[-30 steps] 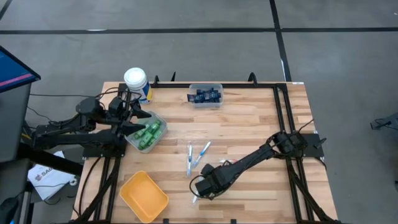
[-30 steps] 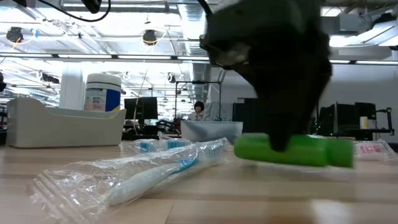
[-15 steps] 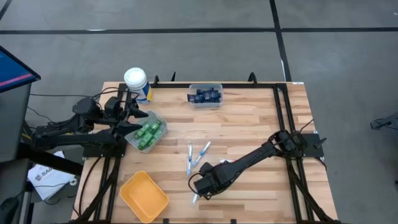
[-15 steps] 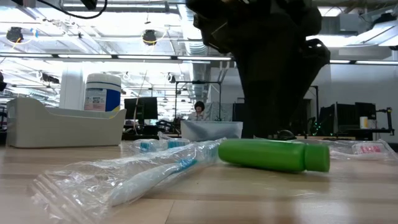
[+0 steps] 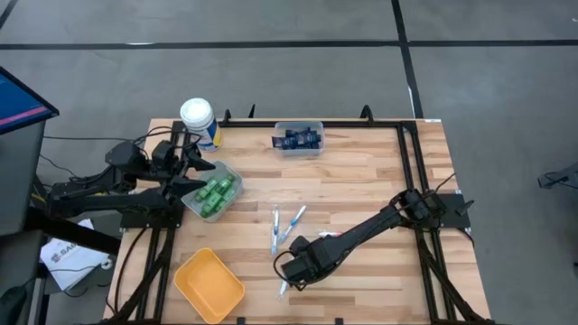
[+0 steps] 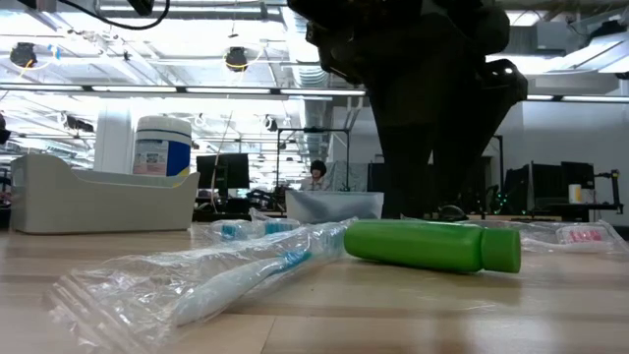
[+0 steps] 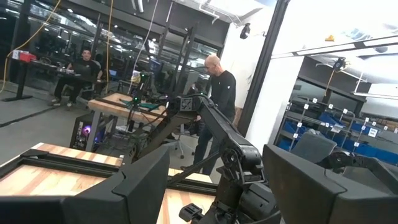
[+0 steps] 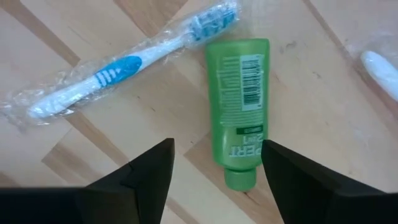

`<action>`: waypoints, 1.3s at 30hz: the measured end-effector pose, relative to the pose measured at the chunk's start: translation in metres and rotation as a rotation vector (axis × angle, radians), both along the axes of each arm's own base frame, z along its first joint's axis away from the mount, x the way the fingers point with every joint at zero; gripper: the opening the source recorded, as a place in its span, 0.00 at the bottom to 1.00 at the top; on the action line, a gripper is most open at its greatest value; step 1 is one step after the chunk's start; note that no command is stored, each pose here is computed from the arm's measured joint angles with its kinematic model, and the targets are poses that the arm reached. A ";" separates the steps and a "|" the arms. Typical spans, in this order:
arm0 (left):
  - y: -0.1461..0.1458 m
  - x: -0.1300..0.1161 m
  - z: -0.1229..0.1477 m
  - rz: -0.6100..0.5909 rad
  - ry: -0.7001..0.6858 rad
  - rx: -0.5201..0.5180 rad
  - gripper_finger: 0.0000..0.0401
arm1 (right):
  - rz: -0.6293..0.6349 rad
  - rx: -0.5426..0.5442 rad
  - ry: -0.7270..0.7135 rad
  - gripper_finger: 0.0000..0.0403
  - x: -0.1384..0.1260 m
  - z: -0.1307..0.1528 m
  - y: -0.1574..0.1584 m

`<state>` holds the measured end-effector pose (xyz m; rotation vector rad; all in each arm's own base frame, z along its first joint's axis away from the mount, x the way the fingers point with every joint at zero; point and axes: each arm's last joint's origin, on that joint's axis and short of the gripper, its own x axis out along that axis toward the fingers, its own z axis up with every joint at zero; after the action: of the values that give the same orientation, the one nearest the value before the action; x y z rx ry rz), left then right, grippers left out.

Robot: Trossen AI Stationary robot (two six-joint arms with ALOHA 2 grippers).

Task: Pick & Place Travel size toiletries
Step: Put the green shampoo into the gray bin

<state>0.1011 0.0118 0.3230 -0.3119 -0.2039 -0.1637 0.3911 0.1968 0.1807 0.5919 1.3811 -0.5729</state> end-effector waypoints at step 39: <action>0.000 0.000 0.000 0.000 0.003 0.006 0.64 | 0.149 0.007 0.046 0.49 -0.010 -0.044 -0.009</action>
<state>0.1012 0.0118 0.3226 -0.3057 -0.2001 -0.1636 0.3806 0.1881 0.1365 0.4796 1.4577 -0.4644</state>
